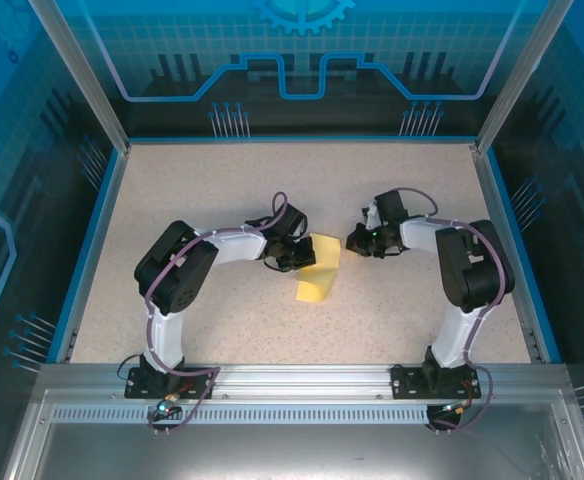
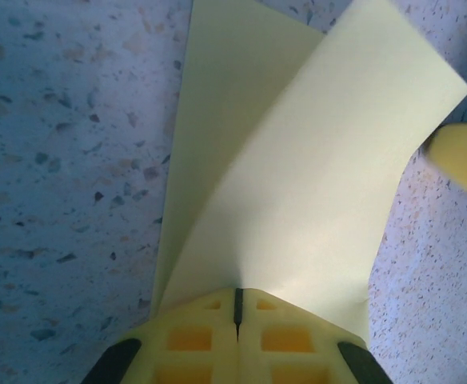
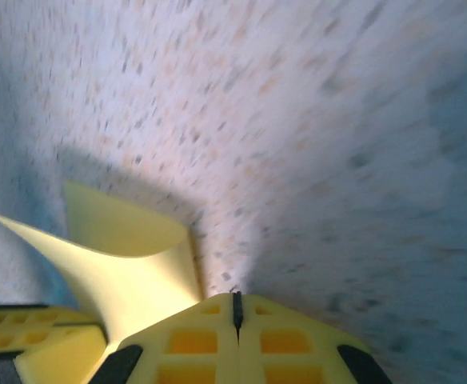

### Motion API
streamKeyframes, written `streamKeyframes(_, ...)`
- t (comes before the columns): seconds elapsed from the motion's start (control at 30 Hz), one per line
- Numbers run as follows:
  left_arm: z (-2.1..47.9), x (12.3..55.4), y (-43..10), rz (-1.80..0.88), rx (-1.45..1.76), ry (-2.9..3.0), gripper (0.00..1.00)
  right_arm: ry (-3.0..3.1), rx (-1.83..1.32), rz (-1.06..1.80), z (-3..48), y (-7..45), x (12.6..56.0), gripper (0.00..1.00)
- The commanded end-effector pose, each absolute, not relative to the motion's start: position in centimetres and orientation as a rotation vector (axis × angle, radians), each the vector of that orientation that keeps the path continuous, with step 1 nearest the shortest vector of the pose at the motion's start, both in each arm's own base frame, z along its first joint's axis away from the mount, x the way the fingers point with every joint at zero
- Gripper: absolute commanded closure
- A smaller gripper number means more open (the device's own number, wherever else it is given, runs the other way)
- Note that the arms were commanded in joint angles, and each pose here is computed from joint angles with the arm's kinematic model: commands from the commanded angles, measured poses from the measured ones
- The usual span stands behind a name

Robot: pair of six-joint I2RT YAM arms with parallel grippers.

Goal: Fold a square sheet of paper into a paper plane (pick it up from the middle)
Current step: Fold the square sheet of paper in half at the center of the table.

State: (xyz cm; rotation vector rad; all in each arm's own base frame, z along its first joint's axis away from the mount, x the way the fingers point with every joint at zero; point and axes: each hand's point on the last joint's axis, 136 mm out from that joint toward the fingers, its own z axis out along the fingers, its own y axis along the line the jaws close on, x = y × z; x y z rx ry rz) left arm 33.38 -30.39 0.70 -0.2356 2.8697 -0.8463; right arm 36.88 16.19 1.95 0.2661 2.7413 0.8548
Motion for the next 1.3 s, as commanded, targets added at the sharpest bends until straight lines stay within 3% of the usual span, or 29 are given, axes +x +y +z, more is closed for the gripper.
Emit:
streamKeyframes(0.0, -7.4, 24.9, -22.8, -0.319, -0.403, 3.244, 1.0, 2.687, 0.175, 0.793, 4.5, 16.7, 37.2, 1.0)
streamKeyframes(0.17, -7.2, 25.2, -23.0, -0.319, -0.394, 3.242, 1.0, 2.709, 0.019, 0.914, 4.9, 21.5, 36.1, 1.0)
streamKeyframes(0.33, -7.2, 25.1, -23.0, -0.313, -0.394, 3.245, 1.0, 2.764, 0.044, 0.94, 2.5, 22.7, 36.7, 1.0)
streamKeyframes(0.63, -8.3, 23.4, -22.0, -0.266, -0.395, 3.295, 1.0, 2.704, 0.298, 0.808, -0.4, 16.5, 40.3, 1.0)
streamKeyframes(0.87, -8.6, 23.0, -21.9, -0.256, -0.392, 3.298, 1.0, 2.6, 0.354, 0.748, 3.4, 13.2, 42.1, 1.0)
streamKeyframes(1.03, -8.3, 24.1, -22.3, -0.265, -0.368, 3.271, 1.0, 2.601, 0.241, 0.867, 7.3, 16.0, 38.4, 1.0)
streamKeyframes(1.27, -8.2, 25.0, -22.6, -0.262, -0.327, 3.231, 1.0, 2.723, 0.174, 1.071, 6.0, 21.0, 30.6, 1.0)
